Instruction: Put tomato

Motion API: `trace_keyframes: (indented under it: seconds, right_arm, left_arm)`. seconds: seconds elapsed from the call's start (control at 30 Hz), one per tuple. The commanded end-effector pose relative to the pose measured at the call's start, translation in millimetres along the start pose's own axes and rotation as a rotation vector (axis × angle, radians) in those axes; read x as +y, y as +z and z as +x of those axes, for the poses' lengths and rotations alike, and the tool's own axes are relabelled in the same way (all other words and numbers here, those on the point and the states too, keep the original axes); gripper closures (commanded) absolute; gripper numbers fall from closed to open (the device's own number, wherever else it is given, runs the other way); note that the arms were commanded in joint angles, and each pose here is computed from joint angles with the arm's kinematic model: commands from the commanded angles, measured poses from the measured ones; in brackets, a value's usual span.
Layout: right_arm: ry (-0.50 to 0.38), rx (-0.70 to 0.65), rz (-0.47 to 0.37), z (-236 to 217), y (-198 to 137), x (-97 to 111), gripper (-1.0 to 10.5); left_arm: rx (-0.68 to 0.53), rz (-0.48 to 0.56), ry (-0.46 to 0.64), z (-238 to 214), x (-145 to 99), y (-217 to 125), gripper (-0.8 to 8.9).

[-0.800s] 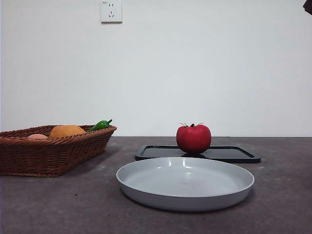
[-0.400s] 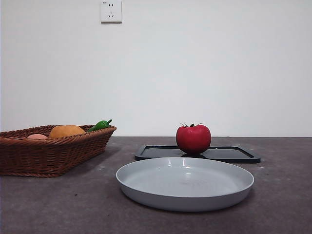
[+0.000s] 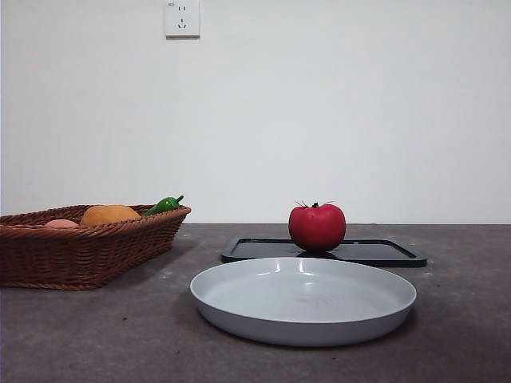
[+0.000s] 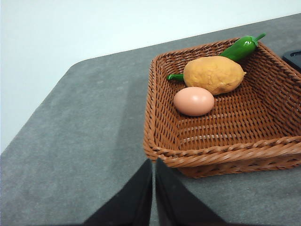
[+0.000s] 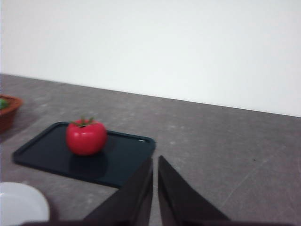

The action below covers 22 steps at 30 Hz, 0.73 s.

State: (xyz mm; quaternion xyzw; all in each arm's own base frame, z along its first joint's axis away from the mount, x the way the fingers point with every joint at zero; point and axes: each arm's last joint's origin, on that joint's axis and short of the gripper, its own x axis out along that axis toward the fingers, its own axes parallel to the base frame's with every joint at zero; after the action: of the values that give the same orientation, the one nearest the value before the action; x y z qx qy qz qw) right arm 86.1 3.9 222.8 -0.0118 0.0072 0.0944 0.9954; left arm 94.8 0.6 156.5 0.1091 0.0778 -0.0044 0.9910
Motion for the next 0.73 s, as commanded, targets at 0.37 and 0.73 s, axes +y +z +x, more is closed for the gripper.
trace_keyframes:
  seconds: [0.37,0.73]
  right_arm:
    - [-0.121,0.086,0.141,11,-67,-4,9.4]
    - [-0.146,0.127,0.141,10,-71,-4,9.4]
  left_arm:
    - [0.024,-0.003,-0.002,2,-1,-7,8.04]
    - [0.024,-0.004,-0.002,2,-1,-7,8.04]
